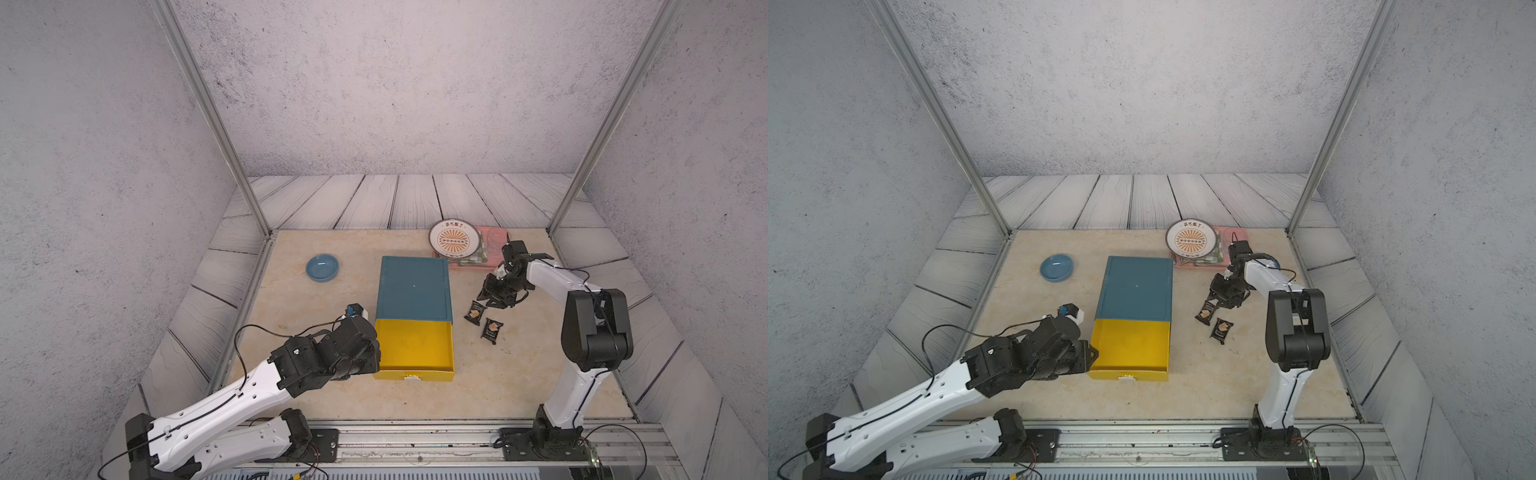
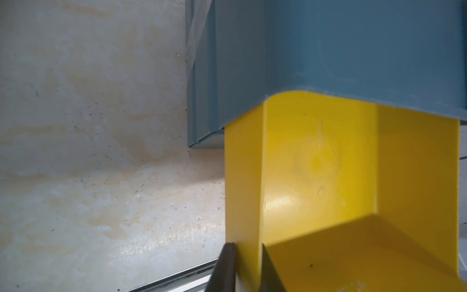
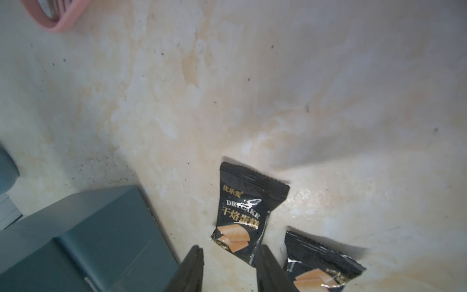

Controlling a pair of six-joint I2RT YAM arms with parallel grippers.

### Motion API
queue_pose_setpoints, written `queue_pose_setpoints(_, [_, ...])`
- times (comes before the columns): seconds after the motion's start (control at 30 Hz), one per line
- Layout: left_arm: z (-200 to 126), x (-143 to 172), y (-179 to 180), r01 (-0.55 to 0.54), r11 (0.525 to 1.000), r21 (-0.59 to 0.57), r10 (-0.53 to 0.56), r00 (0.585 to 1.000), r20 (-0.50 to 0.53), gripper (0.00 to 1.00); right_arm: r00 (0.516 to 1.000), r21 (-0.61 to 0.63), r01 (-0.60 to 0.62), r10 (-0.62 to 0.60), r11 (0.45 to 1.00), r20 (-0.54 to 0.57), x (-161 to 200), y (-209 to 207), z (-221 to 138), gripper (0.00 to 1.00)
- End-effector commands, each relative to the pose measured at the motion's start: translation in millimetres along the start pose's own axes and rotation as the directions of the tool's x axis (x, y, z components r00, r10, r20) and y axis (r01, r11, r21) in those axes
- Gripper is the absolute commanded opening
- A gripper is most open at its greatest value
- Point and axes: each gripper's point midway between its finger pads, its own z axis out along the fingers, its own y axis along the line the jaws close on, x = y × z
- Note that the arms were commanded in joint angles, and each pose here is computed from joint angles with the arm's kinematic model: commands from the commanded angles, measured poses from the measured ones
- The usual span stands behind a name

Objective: Take the cookies out of the drawer
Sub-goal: Place the cookie at the center of the board, then close the drawer in the storage box.

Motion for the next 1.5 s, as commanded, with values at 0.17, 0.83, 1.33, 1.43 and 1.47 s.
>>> queue_pose_setpoints(0.17, [2.6, -2.8, 13.7, -0.007, 0.997, -0.071, 0.009, 1.0, 0.018, 0.17, 0.981, -0.129, 0.156, -0.138, 0.979, 0.14, -1.1, 55.8, -88.2, 0.42])
queue_pose_setpoints(0.83, [-3.0, -21.3, 1.2, -0.013, 0.999, -0.052, 0.017, 0.996, 0.082, 0.21, 0.825, -0.078, 0.564, -0.558, 0.822, 0.085, 129.7, 144.8, -126.7, 0.45])
queue_pose_setpoints(1.33, [-16.2, -30.6, 3.3, 0.021, 0.999, -0.038, -0.016, 0.99, 0.143, 0.59, 0.814, -0.02, 0.581, -0.581, 0.814, -0.011, 132.7, 139.0, -94.3, 0.45])
queue_pose_setpoints(1.43, [-26.3, -32.0, 7.6, 0.034, 0.999, -0.034, -0.028, 0.986, 0.163, 0.67, 0.816, -0.016, 0.579, -0.579, 0.816, -0.008, 131.3, 139.8, -93.6, 0.45])
queue_pose_setpoints(1.47, [-31.6, -33.1, 7.7, 0.037, 0.999, -0.024, -0.033, 0.984, 0.173, 0.69, 0.815, -0.015, 0.579, -0.579, 0.815, -0.01, 131.0, 139.9, -93.8, 0.45])
